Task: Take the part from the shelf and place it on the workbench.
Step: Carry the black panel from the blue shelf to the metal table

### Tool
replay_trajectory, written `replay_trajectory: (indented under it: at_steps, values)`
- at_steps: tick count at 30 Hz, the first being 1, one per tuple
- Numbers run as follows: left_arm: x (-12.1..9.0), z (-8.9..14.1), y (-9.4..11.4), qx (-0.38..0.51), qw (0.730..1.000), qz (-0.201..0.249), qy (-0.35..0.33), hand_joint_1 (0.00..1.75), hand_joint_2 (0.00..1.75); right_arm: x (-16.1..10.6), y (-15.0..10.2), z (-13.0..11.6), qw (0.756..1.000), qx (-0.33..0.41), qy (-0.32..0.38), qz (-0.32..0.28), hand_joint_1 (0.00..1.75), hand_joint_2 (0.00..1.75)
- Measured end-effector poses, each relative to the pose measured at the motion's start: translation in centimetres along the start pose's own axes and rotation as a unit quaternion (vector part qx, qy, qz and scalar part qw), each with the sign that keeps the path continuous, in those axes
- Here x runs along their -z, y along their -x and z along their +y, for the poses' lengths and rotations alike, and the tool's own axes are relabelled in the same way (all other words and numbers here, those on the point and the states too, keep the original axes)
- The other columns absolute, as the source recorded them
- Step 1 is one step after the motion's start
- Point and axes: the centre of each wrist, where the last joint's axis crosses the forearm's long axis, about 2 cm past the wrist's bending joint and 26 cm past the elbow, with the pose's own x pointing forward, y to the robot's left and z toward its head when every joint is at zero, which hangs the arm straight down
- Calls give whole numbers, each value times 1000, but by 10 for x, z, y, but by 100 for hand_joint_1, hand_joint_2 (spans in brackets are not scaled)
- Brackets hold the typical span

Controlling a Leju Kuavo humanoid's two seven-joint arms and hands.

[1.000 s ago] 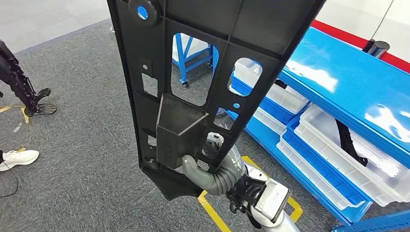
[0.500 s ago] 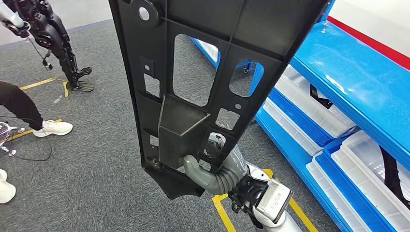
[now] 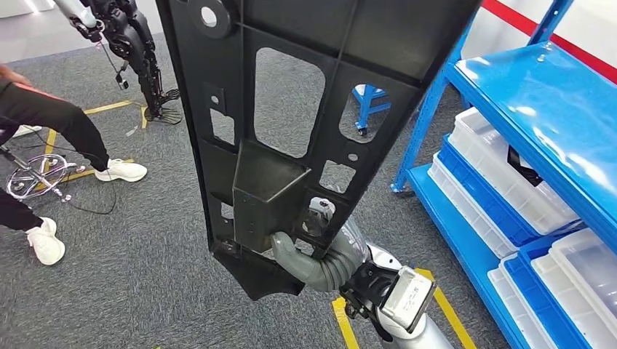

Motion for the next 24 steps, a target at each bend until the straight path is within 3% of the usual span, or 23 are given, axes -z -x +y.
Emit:
replay_trajectory:
  at_steps: [24]
  values:
    - [0, 0, 1, 8, 1000, 7, -5, 0, 175, -1, 2, 2, 1000, 5, 2, 4, 175, 175]
